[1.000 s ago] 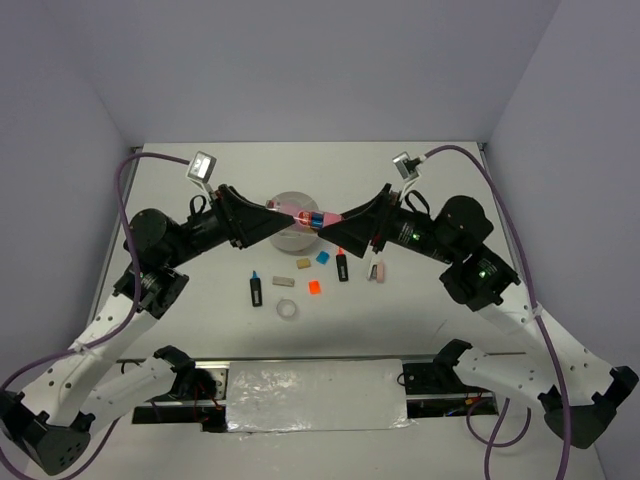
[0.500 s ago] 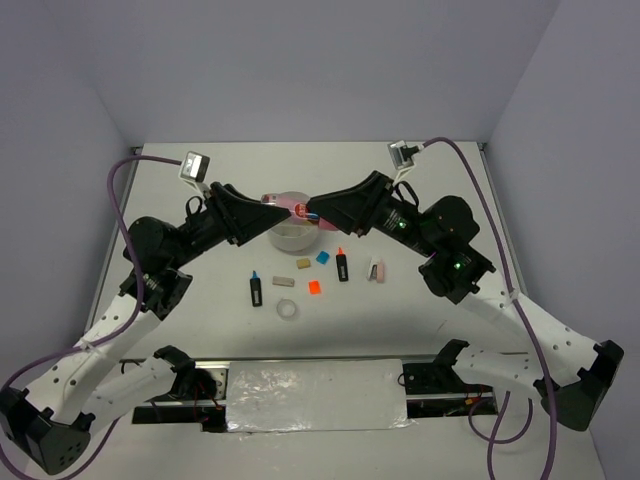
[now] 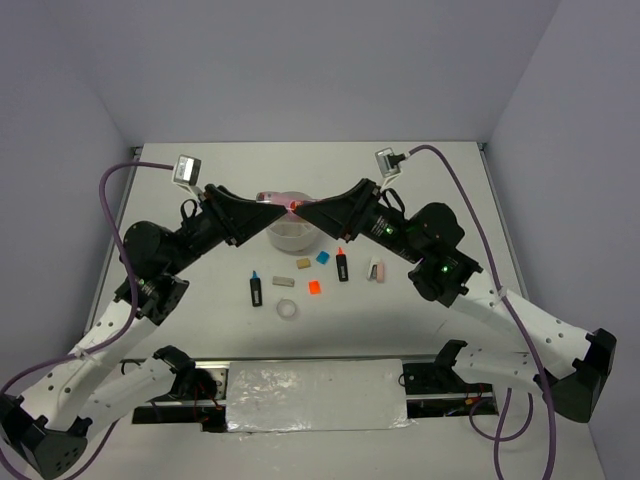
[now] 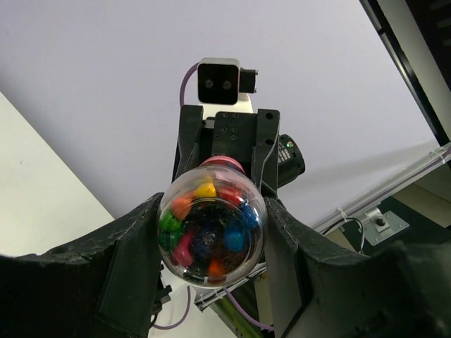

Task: Sort the stationery into containers
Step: Place the stationery in the storage box.

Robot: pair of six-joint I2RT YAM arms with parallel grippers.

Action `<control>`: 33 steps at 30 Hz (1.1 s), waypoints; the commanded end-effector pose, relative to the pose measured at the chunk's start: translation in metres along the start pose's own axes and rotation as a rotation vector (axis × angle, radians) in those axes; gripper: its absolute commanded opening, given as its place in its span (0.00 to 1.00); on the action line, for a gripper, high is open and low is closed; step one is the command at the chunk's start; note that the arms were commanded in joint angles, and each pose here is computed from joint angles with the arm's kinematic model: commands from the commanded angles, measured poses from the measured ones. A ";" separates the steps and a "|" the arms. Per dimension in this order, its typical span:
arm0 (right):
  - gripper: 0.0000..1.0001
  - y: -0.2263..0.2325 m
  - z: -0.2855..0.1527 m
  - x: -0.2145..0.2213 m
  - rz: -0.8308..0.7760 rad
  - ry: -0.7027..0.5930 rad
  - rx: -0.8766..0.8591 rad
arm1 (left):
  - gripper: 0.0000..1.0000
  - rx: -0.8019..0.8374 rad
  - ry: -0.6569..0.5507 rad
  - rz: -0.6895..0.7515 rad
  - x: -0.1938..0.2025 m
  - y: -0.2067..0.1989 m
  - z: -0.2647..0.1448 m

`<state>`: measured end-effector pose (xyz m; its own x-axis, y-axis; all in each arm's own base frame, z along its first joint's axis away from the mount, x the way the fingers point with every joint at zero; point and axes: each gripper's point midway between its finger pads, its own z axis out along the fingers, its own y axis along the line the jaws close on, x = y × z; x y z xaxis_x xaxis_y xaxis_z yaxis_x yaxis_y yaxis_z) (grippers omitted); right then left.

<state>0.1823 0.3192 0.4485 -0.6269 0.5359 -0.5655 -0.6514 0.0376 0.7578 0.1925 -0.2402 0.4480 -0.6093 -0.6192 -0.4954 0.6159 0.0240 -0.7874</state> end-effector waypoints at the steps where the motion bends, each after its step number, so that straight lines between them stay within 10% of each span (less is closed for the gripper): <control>1: 0.41 0.027 -0.005 -0.021 -0.030 -0.093 -0.071 | 0.00 0.025 -0.088 0.044 -0.017 -0.009 0.001; 3: 0.31 0.024 -0.006 -0.021 -0.034 -0.099 -0.068 | 0.00 0.022 -0.087 0.050 -0.018 -0.007 0.003; 5: 0.00 0.023 -0.008 -0.025 -0.034 -0.124 -0.059 | 0.00 0.023 -0.068 0.054 -0.016 -0.007 0.006; 8: 0.00 0.026 -0.009 -0.029 -0.070 -0.119 -0.046 | 0.14 -0.034 -0.025 0.062 -0.010 0.005 0.010; 9: 0.00 0.026 -0.008 -0.031 -0.086 -0.118 -0.038 | 0.22 -0.065 -0.016 0.087 -0.010 0.012 0.010; 12: 0.00 0.022 -0.008 -0.036 -0.147 -0.082 0.011 | 0.95 -0.243 -0.006 0.119 -0.011 0.042 0.005; 13: 0.00 0.009 -0.010 -0.032 -0.167 -0.048 0.071 | 0.99 -0.331 0.008 0.116 -0.011 0.055 -0.001; 23: 0.00 -0.073 -0.042 -0.060 -0.352 0.100 0.525 | 0.99 -1.376 -0.171 0.191 -0.058 0.159 -0.148; 33: 0.00 -0.208 0.012 -0.068 -0.503 0.409 0.928 | 0.99 -1.444 -0.095 0.264 -0.041 0.153 -0.197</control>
<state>0.3543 0.2971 0.3688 -0.5407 0.1297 -0.8311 -0.4446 0.7947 0.4133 0.2219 -0.0703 0.2762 -0.4744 -0.5832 -0.6594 -0.3598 0.8121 -0.4594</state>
